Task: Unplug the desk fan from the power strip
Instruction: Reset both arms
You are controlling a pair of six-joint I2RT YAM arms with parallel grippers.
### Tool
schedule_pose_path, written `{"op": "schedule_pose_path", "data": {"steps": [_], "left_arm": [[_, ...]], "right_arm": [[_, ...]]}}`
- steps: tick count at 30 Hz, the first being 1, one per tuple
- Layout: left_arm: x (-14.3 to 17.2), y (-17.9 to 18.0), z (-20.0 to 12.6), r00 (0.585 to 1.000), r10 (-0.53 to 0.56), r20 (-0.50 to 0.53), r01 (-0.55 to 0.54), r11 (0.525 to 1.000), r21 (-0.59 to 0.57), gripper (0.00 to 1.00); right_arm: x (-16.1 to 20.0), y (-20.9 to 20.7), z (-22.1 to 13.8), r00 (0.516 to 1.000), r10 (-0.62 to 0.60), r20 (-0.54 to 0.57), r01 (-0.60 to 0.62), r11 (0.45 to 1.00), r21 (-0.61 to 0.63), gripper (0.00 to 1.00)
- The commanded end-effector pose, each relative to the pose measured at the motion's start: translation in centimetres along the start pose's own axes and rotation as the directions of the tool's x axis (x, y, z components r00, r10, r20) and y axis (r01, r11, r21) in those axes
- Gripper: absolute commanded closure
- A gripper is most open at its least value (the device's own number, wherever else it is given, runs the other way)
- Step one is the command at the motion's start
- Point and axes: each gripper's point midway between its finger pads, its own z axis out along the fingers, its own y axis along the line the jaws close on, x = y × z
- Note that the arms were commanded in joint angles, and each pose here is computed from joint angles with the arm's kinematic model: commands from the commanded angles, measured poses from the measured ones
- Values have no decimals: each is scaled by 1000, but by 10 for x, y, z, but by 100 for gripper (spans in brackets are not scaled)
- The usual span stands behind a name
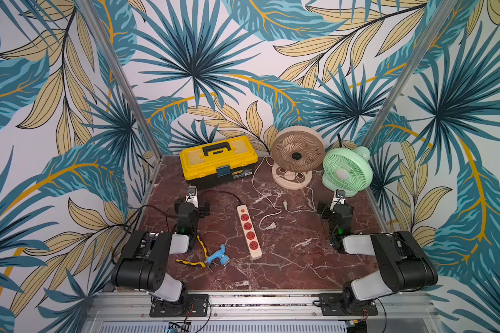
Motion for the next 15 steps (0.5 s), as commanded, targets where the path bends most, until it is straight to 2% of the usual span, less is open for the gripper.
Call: {"op": "schedule_pose_path", "data": {"steps": [1, 15], "left_arm": [[-5, -4, 3, 1000, -5, -2, 5, 999, 33, 0], [-6, -7, 3, 1000, 6, 0, -6, 999, 46, 0]], "right_arm": [[-9, 3, 1, 1000, 6, 26, -6, 1000, -18, 0], [-10, 4, 1, 1000, 6, 27, -5, 1000, -23, 0]]}}
